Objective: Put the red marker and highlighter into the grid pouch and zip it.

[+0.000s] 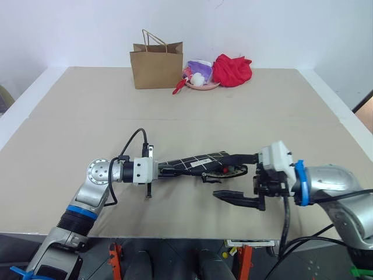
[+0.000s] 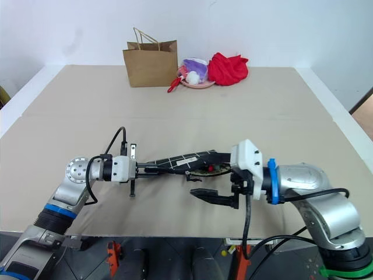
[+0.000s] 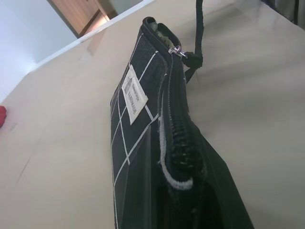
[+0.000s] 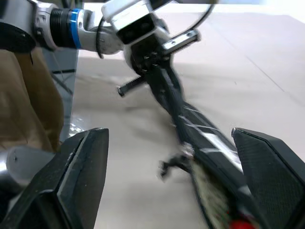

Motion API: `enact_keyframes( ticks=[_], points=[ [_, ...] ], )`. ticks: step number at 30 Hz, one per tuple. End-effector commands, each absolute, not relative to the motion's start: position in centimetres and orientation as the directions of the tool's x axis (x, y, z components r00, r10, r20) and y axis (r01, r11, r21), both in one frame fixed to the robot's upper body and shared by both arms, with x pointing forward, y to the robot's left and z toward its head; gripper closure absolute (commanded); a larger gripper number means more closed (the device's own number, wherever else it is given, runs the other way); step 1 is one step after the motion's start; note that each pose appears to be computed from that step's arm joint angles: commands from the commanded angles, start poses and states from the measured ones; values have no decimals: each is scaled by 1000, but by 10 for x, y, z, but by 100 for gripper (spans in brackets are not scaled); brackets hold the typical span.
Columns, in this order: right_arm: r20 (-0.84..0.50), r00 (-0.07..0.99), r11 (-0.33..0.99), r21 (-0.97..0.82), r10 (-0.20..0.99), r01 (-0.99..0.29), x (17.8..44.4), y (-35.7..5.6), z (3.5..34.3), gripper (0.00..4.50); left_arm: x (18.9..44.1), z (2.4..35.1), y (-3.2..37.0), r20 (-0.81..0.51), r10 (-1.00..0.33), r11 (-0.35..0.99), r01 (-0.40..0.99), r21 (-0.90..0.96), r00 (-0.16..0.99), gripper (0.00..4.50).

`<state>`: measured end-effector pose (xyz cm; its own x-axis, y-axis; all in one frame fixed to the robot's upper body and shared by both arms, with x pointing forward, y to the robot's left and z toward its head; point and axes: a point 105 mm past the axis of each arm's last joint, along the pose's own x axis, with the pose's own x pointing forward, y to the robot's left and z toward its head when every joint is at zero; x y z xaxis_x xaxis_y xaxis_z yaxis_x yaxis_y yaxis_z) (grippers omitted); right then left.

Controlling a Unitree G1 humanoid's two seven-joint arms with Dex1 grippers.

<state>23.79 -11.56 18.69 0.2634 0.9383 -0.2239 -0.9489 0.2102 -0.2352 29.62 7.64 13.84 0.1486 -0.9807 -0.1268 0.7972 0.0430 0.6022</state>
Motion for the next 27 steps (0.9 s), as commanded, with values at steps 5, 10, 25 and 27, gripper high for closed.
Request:
enact_keyframes(
  ticks=[5, 10, 25, 27],
  points=[
    [-218, 261, 150, -421, 940, -895, 241, -105, 180, 6, 297, 160, 74, -45, -988, 92, 800, 593, 147, 450],
    [-218, 270, 140, -476, 938, -868, 249, -107, 173, 135, 297, 161, 75, -43, -987, 98, 801, 590, 153, 450],
    [-169, 245, 121, -531, 955, -839, 251, -105, 177, 448, 296, 160, 76, -48, -984, 108, 795, 597, 170, 450],
    [-153, 259, 140, -535, 954, -833, 252, -105, 181, 448, 296, 160, 76, -48, -984, 108, 794, 598, 170, 450]
  ],
)
